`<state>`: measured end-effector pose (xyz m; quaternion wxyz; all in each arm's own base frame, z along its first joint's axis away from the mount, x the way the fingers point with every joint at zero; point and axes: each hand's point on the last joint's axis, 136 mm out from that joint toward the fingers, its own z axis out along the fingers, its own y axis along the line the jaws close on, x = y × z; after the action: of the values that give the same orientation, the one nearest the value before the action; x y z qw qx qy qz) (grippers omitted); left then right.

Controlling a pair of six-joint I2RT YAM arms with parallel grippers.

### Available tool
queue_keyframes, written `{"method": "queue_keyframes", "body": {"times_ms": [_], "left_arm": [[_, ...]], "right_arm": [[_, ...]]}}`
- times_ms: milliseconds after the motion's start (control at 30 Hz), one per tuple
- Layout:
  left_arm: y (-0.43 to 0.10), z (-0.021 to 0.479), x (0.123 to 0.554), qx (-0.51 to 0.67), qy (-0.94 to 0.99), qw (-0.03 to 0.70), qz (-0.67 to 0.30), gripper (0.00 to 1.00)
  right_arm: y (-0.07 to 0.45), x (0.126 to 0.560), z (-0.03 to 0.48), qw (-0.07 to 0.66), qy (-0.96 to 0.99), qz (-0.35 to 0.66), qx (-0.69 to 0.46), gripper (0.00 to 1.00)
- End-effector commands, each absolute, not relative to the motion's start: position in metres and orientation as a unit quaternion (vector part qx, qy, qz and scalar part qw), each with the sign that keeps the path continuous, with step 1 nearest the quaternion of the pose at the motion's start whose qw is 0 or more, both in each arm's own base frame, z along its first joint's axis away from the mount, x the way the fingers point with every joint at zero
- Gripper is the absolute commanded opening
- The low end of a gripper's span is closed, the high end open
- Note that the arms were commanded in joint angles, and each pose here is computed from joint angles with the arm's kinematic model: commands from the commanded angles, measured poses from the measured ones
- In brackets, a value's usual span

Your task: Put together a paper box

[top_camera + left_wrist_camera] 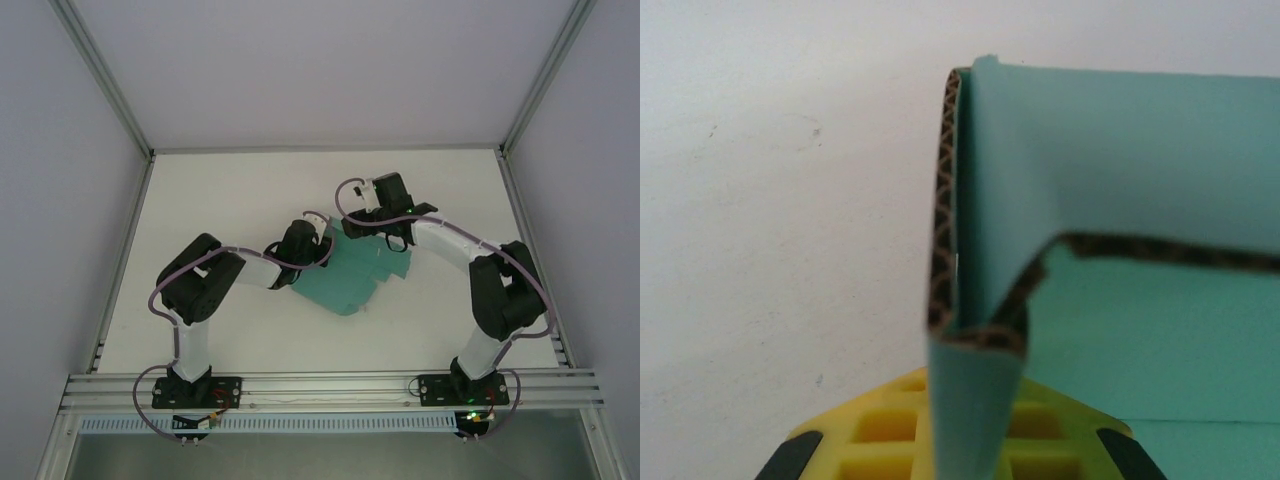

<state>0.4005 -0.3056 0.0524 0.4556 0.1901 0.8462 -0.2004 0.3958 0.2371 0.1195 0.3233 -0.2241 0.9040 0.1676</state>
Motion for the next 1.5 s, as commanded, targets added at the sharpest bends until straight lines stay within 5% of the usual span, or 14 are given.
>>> {"method": "queue_keyframes", "body": {"times_ms": [0,267,633,767,1133,1467], "left_arm": [[-0.313,0.051,0.401,0.201,0.846,0.450,-0.202,0.03],[-0.312,0.061,0.407,0.179,0.846,0.460,-0.203,0.20],[-0.310,0.075,0.418,0.171,0.840,0.480,-0.186,0.22],[-0.312,0.076,0.422,0.170,0.843,0.476,-0.183,0.00],[-0.250,0.050,0.435,0.065,0.884,0.462,0.018,0.00],[-0.254,0.064,0.421,0.056,0.882,0.467,-0.016,0.00]], "right_arm": [[0.244,0.375,0.084,0.256,0.922,0.187,-0.224,0.72],[0.233,0.353,0.064,0.219,0.932,0.176,-0.229,0.69],[0.232,0.352,0.059,0.206,0.938,0.171,-0.222,0.67],[0.231,0.352,0.059,0.207,0.939,0.168,-0.219,0.68],[0.229,0.348,0.067,0.212,0.942,0.182,-0.187,0.68],[0.218,0.365,0.082,0.248,0.947,0.152,-0.137,0.74]]}}
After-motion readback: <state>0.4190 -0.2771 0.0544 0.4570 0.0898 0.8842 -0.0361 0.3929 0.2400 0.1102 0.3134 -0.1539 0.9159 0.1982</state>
